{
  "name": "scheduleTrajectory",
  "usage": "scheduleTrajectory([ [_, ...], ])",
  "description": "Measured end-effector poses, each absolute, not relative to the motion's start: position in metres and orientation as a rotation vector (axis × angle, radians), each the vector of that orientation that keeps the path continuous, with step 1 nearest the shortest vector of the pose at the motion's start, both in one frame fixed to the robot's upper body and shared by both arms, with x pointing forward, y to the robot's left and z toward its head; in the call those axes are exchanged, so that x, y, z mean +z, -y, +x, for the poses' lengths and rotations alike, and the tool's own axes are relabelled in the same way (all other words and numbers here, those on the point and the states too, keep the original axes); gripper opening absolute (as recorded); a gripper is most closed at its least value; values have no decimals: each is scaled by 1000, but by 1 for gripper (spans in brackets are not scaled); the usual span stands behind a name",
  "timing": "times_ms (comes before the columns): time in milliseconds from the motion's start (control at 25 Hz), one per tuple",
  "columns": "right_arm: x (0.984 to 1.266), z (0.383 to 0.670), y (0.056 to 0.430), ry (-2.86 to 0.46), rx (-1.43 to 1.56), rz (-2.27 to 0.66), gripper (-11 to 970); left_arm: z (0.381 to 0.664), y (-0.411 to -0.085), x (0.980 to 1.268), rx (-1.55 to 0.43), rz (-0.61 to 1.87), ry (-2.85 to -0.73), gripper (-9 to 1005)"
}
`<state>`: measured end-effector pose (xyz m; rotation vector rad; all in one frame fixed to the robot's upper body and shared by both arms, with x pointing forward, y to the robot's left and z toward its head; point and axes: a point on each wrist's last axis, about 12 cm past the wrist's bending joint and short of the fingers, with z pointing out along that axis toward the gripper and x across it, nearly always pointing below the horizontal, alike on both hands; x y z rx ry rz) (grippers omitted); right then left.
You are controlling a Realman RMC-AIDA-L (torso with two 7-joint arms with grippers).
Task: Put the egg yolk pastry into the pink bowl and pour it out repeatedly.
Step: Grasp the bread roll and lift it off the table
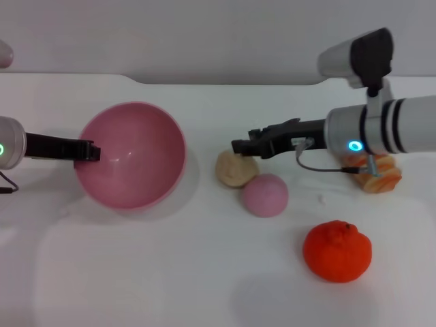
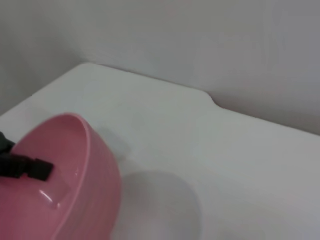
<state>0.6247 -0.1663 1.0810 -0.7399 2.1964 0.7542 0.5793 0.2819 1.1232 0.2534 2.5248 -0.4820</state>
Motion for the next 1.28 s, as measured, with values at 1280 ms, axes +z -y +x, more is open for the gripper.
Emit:
scheduleTrajectory([
  [1280, 1067, 621, 157, -2228, 670, -777, 409, 583, -277, 1126, -497, 256, -2511, 1],
])
